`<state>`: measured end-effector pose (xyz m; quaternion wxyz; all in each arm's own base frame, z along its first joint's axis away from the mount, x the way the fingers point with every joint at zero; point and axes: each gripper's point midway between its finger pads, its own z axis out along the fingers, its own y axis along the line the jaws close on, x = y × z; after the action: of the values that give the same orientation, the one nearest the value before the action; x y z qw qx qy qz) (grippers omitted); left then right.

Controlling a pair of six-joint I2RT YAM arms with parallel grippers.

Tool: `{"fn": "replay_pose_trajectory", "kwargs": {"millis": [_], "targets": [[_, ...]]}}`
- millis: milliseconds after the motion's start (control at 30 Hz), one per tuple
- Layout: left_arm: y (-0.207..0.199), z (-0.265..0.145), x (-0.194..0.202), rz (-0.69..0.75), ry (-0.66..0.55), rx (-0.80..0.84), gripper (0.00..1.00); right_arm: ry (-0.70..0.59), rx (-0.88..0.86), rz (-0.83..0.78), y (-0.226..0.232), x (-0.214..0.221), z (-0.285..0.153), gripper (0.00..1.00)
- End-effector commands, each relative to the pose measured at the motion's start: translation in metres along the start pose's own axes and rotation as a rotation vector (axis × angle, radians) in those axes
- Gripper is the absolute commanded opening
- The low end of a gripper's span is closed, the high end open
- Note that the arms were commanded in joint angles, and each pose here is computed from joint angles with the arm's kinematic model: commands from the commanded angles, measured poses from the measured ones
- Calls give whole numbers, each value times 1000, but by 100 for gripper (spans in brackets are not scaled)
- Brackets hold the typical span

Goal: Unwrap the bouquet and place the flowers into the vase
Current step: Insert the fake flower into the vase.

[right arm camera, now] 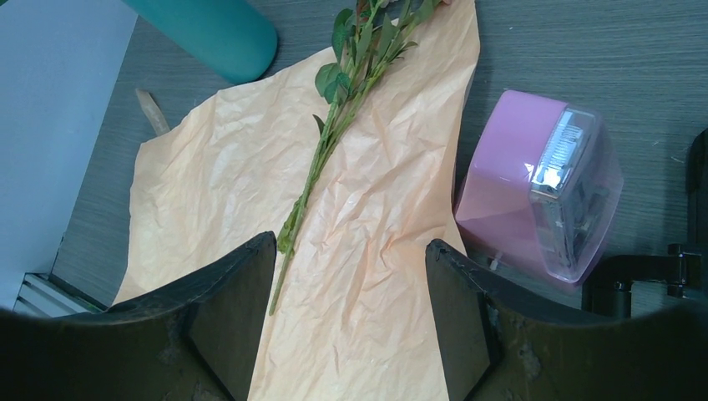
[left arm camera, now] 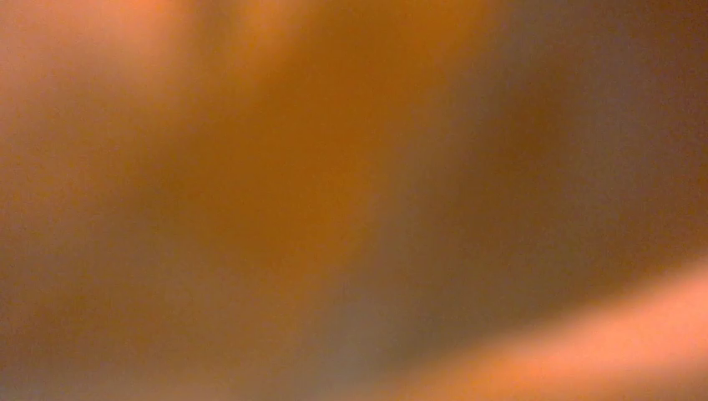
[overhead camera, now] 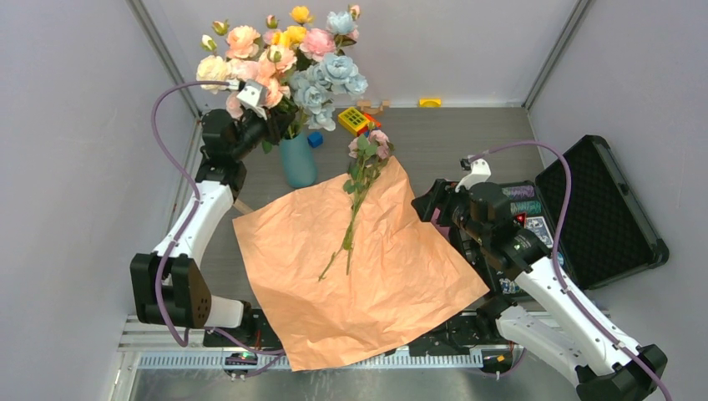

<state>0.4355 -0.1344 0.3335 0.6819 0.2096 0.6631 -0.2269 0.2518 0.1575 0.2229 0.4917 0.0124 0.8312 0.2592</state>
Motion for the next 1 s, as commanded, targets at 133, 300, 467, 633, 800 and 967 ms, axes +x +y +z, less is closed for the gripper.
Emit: {"fn": "replay_pose_trajectory", "kwargs": {"millis": [133, 300, 467, 633, 800, 967], "targets": [[-5, -7, 3, -69, 22, -2, 32, -39, -24, 12, 4, -8, -3, 72], [-7, -10, 1, -93, 21, -9, 45, -38, -23, 13, 4, -8, -3, 72], [-10, -16, -6, -129, -1, -22, 59, -39, -21, 15, 3, -7, -3, 72], [-21, -29, -23, -161, -50, -11, 68, -43, -24, 15, 4, -8, -5, 72], [-32, -44, -32, -193, -54, -9, 72, -43, -26, 18, 4, -8, -5, 72], [-40, -63, -23, -228, 24, -30, 78, -43, -26, 20, 5, -8, -5, 72]]}}
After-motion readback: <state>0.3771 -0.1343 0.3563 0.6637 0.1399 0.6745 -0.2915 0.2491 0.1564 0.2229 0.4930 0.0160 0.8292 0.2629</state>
